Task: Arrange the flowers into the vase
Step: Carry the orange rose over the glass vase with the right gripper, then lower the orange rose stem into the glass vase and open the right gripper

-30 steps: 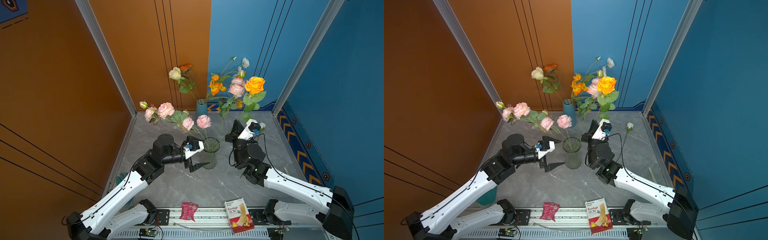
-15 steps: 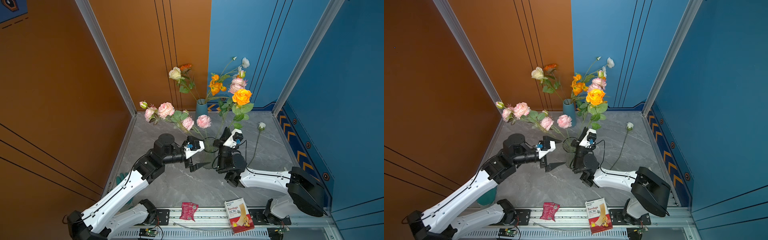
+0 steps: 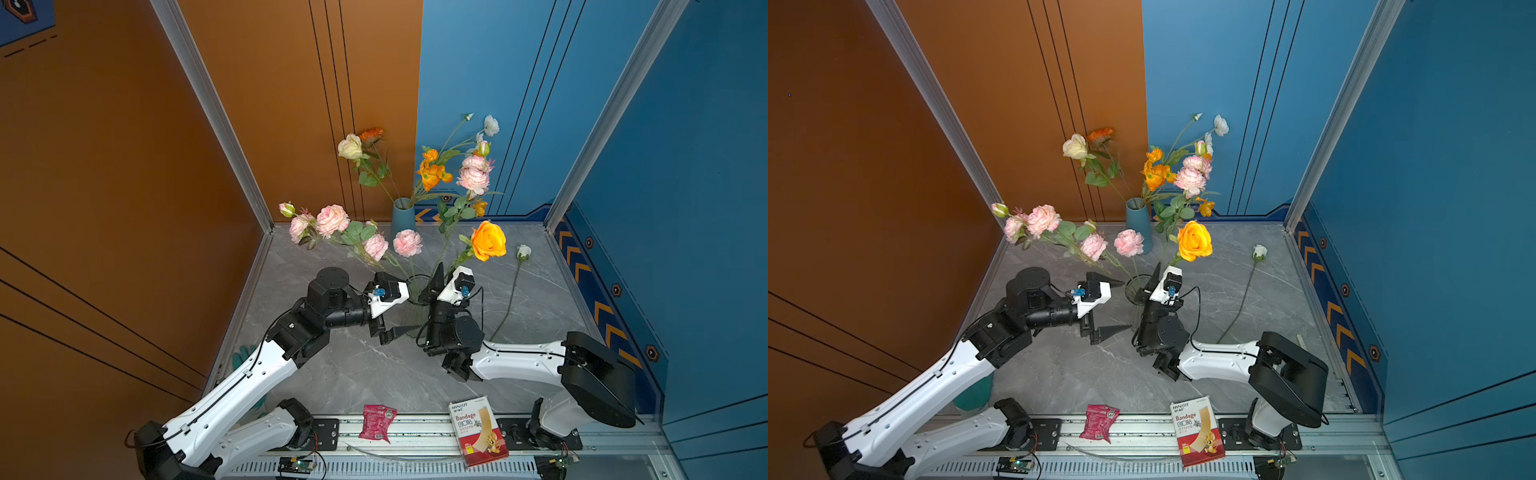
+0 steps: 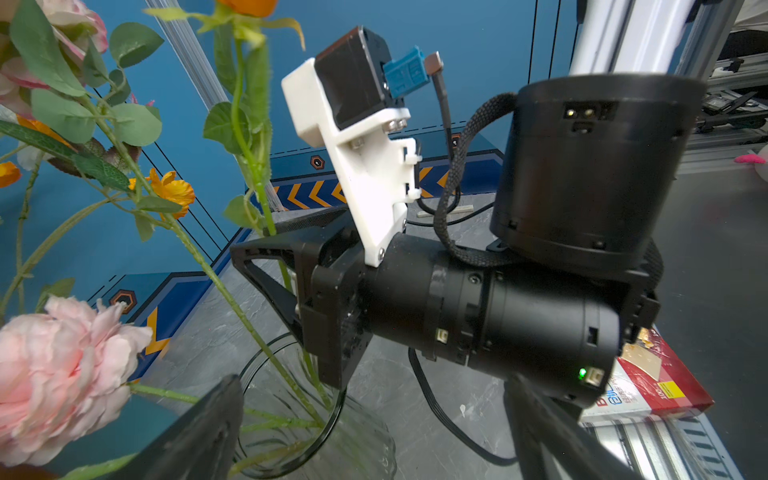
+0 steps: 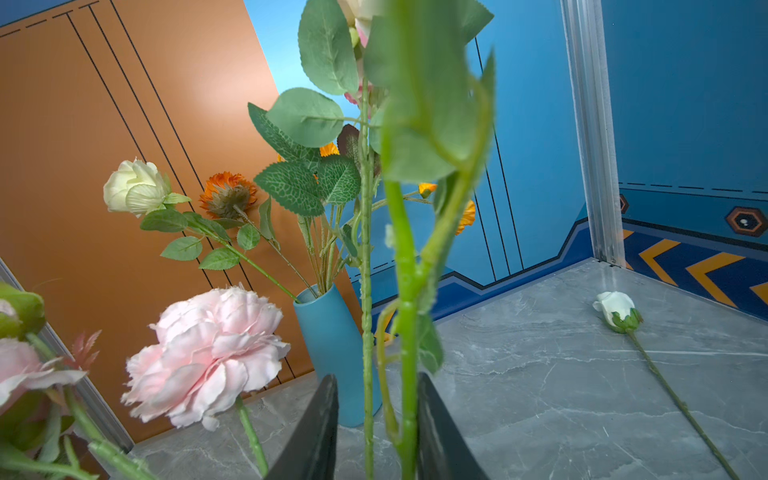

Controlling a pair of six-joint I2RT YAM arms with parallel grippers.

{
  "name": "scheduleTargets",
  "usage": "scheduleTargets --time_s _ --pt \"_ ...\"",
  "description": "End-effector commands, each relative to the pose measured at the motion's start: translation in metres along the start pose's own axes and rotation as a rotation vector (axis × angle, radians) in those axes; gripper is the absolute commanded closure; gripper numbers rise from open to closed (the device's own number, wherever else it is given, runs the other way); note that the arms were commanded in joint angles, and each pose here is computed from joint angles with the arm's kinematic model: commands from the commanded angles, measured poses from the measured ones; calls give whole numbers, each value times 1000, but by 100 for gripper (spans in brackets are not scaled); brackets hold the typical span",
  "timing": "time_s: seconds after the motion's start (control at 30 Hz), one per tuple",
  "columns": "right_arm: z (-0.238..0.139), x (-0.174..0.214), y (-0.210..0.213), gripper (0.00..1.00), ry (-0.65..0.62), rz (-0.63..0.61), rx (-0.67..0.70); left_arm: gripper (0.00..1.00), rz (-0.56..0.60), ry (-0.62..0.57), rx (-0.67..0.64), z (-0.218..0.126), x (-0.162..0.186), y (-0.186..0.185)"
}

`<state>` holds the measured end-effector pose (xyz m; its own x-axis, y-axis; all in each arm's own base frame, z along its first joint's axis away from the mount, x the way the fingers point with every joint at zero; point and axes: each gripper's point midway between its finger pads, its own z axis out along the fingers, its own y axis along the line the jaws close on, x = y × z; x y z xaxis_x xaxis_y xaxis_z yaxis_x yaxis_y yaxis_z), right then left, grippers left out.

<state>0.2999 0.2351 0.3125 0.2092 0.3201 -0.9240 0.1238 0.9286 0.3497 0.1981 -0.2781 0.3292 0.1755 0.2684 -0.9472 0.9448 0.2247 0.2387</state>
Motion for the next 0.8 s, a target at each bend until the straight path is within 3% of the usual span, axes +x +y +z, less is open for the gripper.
scheduleTargets --time_s 0.0,0.23,0.47,0.77 --pt "-6 -7 -12 61 7 -21 39 2 -6 -18 21 0 -3 -2" --pt "-13 -8 -12 48 103 -156 -24 2 -7 -15 21 1 -2 -2" --pt "-8 18 -37 46 380 -149 -140 2 -8 -20 28 0 -4 -3" --pt "-32 34 -37 20 570 -237 -304 2 -15 -13 31 3 0 -3"
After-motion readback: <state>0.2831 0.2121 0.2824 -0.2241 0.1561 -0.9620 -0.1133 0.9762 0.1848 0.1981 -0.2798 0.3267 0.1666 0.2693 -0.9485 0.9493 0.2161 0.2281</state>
